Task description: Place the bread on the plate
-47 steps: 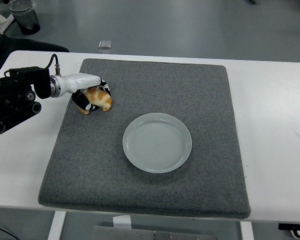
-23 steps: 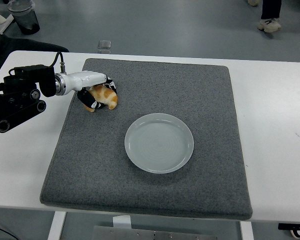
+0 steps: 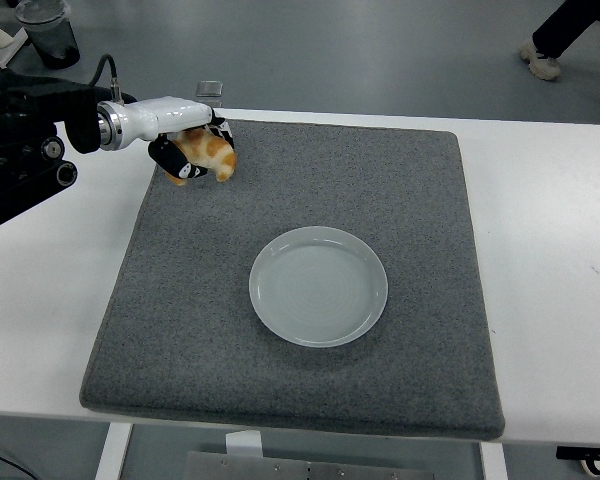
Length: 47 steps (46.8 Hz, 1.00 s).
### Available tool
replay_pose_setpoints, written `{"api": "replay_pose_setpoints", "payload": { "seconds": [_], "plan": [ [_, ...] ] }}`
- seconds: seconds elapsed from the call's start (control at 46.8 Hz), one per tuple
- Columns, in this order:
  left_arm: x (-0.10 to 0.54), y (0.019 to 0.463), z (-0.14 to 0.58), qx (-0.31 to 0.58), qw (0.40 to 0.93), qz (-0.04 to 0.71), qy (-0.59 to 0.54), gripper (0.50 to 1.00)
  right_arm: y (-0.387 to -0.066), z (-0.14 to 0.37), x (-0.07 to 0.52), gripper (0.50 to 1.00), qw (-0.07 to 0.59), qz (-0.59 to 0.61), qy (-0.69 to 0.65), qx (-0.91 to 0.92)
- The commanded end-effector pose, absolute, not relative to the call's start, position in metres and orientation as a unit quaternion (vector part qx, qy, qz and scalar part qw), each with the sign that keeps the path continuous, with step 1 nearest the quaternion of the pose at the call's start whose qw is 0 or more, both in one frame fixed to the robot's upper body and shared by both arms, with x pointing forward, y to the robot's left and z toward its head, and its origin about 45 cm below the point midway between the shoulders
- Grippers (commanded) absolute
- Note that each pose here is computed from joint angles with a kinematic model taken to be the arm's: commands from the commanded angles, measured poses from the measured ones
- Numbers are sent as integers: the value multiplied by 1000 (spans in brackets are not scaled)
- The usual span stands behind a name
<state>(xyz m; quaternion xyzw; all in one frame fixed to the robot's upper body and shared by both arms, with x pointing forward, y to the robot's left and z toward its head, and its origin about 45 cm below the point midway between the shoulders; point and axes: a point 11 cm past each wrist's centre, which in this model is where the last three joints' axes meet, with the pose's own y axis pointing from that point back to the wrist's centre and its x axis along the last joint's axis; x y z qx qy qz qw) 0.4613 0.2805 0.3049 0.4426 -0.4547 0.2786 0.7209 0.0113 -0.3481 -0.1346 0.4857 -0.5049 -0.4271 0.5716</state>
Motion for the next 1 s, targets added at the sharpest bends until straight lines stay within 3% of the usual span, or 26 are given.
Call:
{"api": "replay_pose_setpoints", "payload": {
  "seconds": [0.0, 0.449, 0.983],
  "plan": [
    [464, 282, 324, 437, 718, 285, -460, 500, -348, -135, 11, 930, 572, -427, -505, 486],
    [470, 282, 420, 397, 713, 315, -485, 500, -348, -135, 11, 932, 572, -427, -505, 486],
    [450, 234, 450, 348, 735, 268, -517, 500, -348, -135, 11, 930, 572, -427, -505, 486]
  ]
}}
